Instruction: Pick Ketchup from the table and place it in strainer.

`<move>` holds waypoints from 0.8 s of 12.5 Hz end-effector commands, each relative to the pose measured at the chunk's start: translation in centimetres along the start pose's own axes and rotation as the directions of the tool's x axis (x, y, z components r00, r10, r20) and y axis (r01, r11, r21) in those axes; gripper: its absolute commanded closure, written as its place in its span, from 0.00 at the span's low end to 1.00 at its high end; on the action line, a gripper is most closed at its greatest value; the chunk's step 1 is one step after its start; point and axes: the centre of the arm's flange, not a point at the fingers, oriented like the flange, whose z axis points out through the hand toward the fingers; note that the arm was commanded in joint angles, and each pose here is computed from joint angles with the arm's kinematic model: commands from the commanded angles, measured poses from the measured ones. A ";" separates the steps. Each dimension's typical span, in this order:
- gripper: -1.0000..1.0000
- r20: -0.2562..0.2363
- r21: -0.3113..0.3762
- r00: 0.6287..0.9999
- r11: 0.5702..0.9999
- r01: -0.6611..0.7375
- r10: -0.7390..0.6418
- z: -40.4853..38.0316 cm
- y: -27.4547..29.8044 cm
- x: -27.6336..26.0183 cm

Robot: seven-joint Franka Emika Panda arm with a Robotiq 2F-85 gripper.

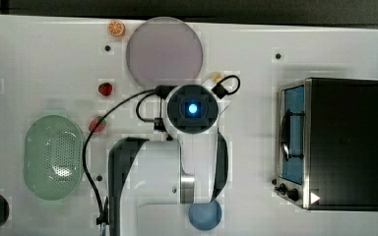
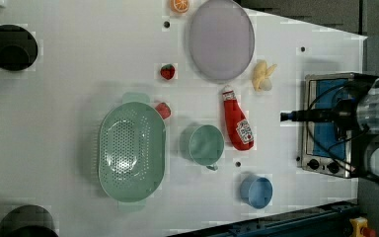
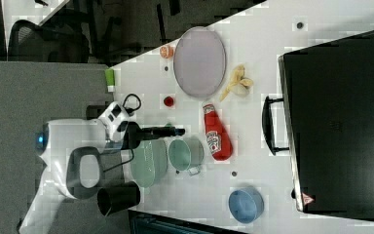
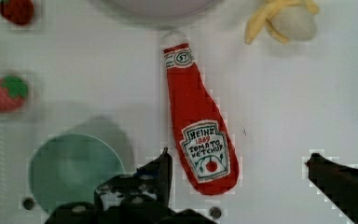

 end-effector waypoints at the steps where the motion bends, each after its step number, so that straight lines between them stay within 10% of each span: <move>1: 0.00 -0.029 -0.010 0.984 0.984 0.177 -0.178 2.2 0.1 -1.3; 10: 0.00 0.001 0.007 0.981 0.981 0.193 -0.193 13.7 0.0 -2.2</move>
